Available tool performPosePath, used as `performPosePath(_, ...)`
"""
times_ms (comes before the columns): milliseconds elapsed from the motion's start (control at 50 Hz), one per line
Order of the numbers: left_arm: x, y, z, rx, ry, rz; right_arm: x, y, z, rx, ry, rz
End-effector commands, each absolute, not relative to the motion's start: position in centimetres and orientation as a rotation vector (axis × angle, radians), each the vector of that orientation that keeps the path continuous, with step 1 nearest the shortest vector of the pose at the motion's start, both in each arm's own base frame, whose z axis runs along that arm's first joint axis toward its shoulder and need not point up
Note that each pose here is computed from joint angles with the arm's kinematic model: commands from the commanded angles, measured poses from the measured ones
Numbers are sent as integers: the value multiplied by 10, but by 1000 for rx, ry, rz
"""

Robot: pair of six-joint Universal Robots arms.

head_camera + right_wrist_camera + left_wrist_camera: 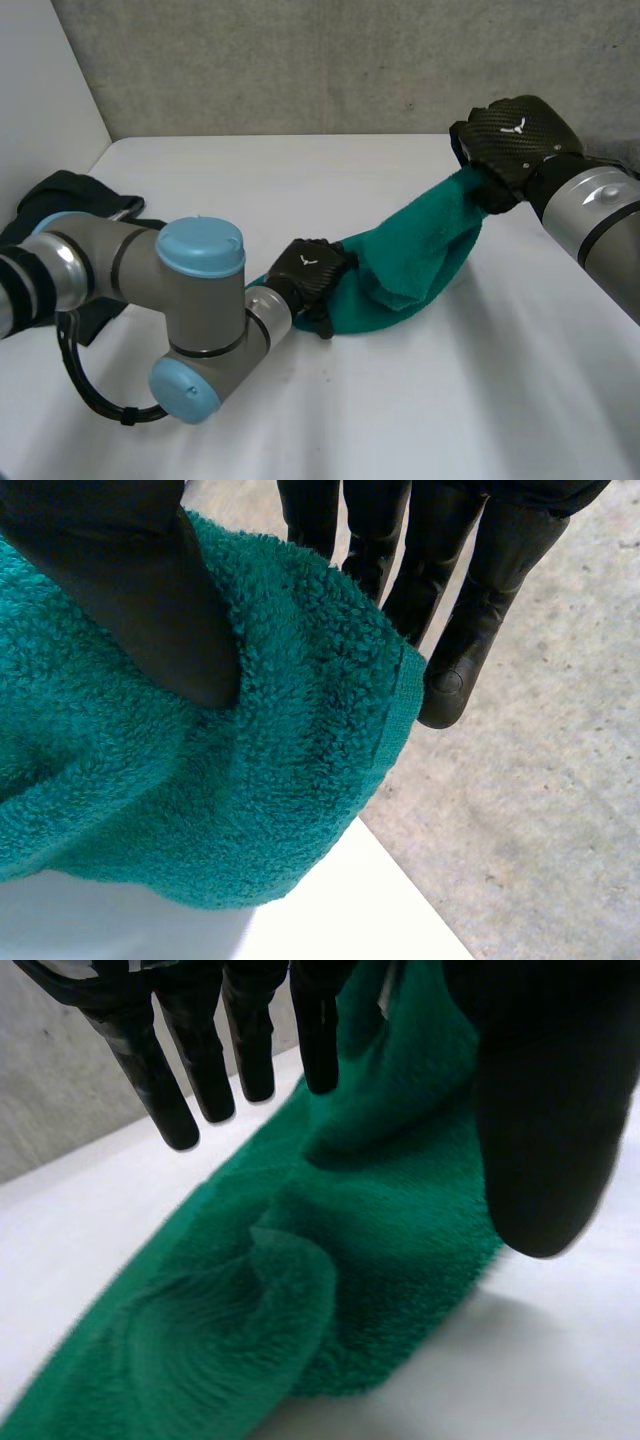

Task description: Fold the laundry.

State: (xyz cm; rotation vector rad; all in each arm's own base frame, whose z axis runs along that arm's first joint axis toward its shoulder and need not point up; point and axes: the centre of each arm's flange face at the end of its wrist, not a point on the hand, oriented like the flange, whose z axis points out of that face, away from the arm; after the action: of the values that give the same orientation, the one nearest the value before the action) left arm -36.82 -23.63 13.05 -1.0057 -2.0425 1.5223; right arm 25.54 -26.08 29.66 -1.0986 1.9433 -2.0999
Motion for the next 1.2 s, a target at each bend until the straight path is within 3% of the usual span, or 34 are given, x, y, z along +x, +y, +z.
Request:
performPosePath(20,-367,-247,122,-963,-2131,1546,254,-257,312,-1035,1902,-2127)
performPosePath(540,-354,-246,127,-957,-2224,1634,251,-260,315,-1018,1908,-2141)
performPosePath(860,-352,-249,117,-1130,-2273,1715,250,-261,312,-1016,1923,-2134)
performPosePath(940,-353,-249,127,-1118,-2252,1747,249,-260,312,-1026,1932,-2132)
performPosePath(1080,-345,-245,187,-1025,-2149,1892,242,-249,295,-1186,2107,-1928)
performPosePath(1200,-319,-244,216,-968,-2147,1957,208,-255,239,-1522,2447,-1415)
